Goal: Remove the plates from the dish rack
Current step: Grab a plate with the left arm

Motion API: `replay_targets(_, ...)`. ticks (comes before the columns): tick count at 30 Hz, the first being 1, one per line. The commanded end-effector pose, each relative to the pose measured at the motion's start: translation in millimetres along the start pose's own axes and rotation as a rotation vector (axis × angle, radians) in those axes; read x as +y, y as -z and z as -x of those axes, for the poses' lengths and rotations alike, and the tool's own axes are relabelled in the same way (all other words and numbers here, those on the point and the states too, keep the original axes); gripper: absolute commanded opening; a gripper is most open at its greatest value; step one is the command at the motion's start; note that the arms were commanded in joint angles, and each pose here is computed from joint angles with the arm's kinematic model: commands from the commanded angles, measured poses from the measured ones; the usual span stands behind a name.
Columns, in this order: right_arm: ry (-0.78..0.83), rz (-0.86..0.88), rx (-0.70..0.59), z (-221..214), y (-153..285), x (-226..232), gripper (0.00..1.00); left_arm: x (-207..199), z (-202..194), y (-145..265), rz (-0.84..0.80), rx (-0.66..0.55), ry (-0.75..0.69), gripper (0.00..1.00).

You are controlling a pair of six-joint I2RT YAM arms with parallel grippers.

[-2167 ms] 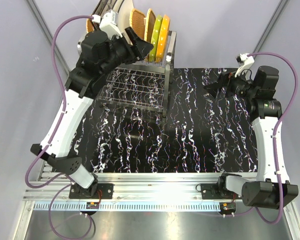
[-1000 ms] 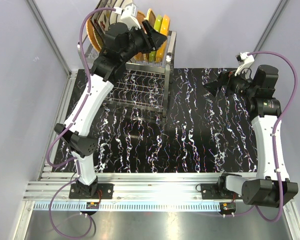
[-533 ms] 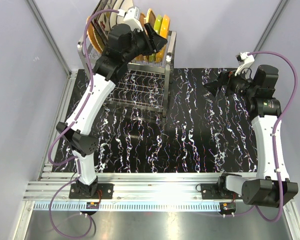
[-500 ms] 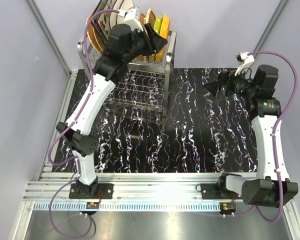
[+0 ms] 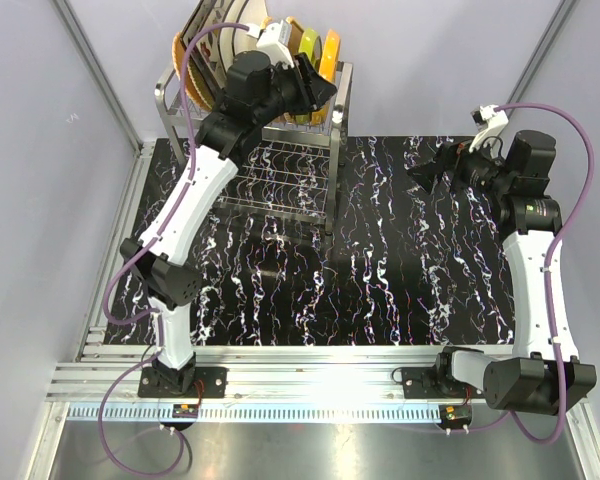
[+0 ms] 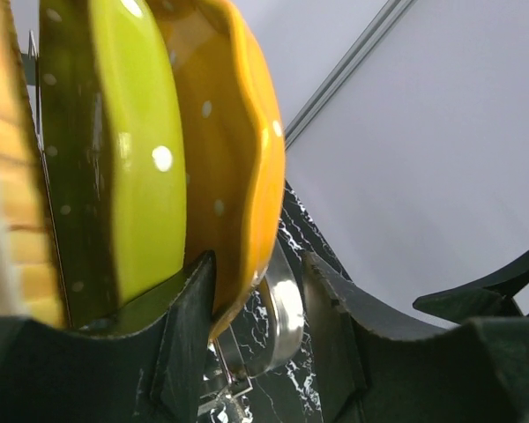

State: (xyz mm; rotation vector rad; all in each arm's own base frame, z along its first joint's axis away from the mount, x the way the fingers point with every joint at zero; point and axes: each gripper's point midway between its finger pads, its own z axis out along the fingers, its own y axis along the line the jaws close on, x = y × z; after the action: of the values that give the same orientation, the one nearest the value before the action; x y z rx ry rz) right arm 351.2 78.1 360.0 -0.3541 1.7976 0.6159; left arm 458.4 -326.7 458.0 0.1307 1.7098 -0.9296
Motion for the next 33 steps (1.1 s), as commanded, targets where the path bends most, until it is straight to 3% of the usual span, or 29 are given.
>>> replay_targets(1,0.032,-0.016,-0.041,11,4,1,1.0,4,-1,-9,-0.017,-0.006,-0.029,0.45)
replay_targets(5,0.032,-0.019,-0.038,9,4,0,1.0,0,3,-8,-0.031,-0.018,-0.034,0.38)
replay_targets(12,0.034,-0.021,-0.042,9,5,1,1.0,-15,23,2,-0.073,-0.074,-0.048,0.15)
replay_targets(15,0.032,-0.021,-0.042,9,5,1,1.0,-25,34,8,-0.1,-0.105,-0.051,0.0)
replay_targets(27,0.031,-0.019,-0.041,7,5,1,1.0,-79,90,45,-0.244,-0.301,-0.128,0.0)
replay_targets(33,0.028,-0.021,-0.041,7,5,1,1.0,-88,100,52,-0.276,-0.336,-0.15,0.0)
